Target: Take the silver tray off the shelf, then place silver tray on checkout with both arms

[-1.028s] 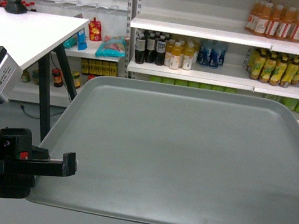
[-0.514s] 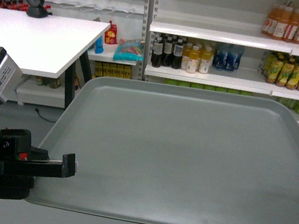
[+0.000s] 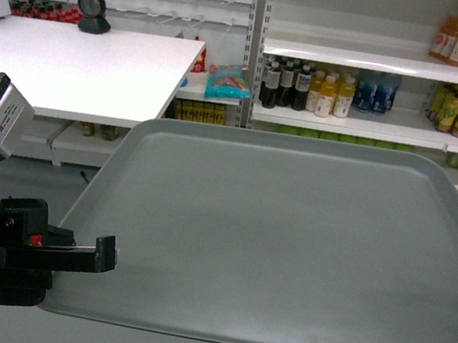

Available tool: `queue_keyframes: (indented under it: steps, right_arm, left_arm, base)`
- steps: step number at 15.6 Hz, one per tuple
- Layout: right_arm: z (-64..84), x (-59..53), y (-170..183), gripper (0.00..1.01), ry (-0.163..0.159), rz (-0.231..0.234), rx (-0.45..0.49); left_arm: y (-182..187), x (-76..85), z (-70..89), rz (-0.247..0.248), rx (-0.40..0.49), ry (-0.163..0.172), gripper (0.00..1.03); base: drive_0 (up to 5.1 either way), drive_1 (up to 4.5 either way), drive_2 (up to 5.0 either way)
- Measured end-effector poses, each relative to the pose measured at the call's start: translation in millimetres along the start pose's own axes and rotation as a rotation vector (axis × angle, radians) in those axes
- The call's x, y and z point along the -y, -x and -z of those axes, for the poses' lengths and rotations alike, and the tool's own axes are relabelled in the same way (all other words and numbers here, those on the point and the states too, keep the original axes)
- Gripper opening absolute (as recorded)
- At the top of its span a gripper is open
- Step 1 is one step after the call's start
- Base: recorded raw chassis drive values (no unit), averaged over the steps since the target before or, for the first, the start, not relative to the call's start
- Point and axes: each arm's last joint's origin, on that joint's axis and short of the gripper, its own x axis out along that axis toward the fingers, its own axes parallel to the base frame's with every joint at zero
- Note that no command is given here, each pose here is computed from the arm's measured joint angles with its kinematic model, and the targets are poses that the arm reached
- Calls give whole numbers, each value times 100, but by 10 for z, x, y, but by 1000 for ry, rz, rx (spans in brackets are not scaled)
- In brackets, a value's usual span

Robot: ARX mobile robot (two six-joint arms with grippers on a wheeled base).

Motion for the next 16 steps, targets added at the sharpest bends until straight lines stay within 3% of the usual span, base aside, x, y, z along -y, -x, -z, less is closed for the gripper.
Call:
queue_keyframes:
  steps: [16]
  right_arm:
    - [0, 0, 0, 2, 0, 0, 0]
  left_arm:
    - [-1, 0, -2, 1, 3, 1, 2]
  base:
    - [-493, 243, 243]
